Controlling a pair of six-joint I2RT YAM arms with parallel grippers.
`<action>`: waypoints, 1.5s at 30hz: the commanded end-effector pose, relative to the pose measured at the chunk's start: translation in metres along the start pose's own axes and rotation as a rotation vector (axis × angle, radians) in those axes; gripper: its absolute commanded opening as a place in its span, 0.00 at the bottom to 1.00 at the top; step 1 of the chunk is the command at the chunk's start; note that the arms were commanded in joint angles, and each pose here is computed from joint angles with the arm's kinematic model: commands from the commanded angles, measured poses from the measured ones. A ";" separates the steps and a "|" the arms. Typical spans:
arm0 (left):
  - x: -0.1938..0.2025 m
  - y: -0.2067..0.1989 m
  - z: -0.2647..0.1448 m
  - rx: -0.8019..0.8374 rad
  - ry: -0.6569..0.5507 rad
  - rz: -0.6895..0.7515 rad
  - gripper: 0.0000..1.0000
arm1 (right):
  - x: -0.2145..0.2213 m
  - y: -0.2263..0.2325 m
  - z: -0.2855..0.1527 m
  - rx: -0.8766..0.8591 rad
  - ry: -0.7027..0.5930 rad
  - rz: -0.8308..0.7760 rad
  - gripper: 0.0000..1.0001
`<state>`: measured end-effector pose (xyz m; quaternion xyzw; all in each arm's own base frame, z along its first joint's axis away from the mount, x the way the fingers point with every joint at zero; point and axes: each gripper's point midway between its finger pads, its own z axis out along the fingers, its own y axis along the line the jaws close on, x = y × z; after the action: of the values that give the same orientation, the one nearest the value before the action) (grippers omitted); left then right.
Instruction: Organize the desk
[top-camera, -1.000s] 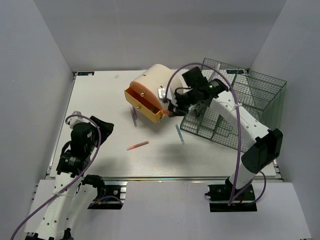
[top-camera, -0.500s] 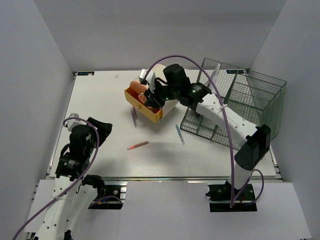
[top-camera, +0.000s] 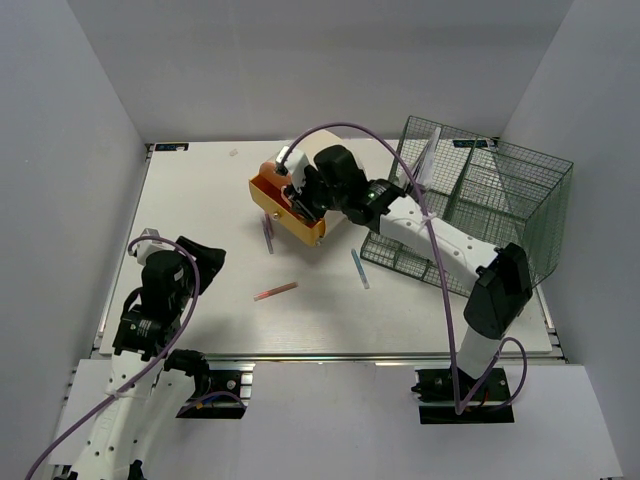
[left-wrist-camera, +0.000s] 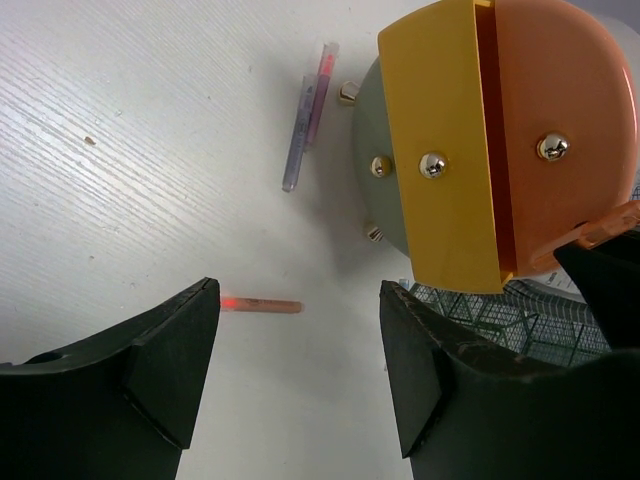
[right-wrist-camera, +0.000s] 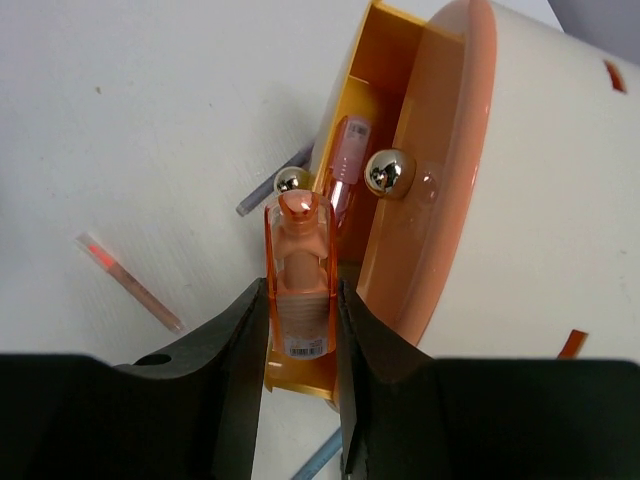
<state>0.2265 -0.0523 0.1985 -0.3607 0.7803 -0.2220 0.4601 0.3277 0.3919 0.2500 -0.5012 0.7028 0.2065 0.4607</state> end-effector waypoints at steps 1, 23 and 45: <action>0.001 -0.001 0.000 0.011 0.001 -0.009 0.75 | -0.003 -0.007 0.006 0.055 -0.024 -0.006 0.00; 0.000 -0.003 -0.002 0.023 -0.001 -0.021 0.74 | 0.002 -0.004 0.009 0.030 -0.012 -0.026 0.37; 0.001 -0.004 0.001 0.027 0.005 -0.021 0.75 | -0.015 0.016 0.000 -0.098 -0.076 -0.067 0.17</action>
<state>0.2259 -0.0557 0.1989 -0.3618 0.7770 -0.2345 0.4586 0.3257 0.3954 0.2239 -0.5217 0.7008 0.2046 0.4413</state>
